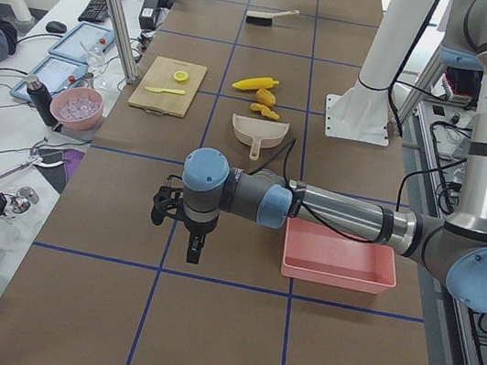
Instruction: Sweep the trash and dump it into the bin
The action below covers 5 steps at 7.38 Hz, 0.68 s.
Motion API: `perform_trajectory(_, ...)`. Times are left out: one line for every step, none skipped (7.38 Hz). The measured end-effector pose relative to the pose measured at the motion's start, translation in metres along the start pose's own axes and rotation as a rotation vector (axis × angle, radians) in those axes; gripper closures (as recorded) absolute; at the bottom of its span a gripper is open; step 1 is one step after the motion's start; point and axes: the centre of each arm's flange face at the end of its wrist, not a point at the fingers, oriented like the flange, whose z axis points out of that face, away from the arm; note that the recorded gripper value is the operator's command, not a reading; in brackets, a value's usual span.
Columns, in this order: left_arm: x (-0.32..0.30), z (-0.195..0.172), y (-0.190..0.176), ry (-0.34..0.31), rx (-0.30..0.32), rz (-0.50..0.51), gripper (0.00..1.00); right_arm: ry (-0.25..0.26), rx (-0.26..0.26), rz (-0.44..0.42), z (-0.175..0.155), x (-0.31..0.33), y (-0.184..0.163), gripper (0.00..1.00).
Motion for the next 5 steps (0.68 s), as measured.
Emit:
perform_trajectory(-0.0013,0.0,0.0006,-0.003,-0.001,-0.003,0.02,-0.001,0.0,0.0,-0.0003,-0.0004,-0.0006,0.0)
perform_trajectory(-0.0034,0.0008,0.0026,-0.008,-0.005,-0.009,0.02,-0.002,0.002,-0.002,-0.0014,-0.0016,-0.0011,0.0)
perform_trajectory(-0.0053,0.002,0.0055,-0.012,-0.011,-0.015,0.02,-0.002,0.004,-0.004,-0.0024,-0.0026,-0.0014,0.0)
perform_trajectory(-0.0057,0.0021,0.0069,-0.014,-0.016,-0.02,0.02,-0.003,0.004,-0.004,-0.0026,-0.0026,-0.0004,0.0)
perform_trajectory(-0.0043,0.0009,0.0067,-0.014,-0.016,-0.02,0.02,-0.002,0.004,-0.001,-0.0026,-0.0021,0.001,0.0)
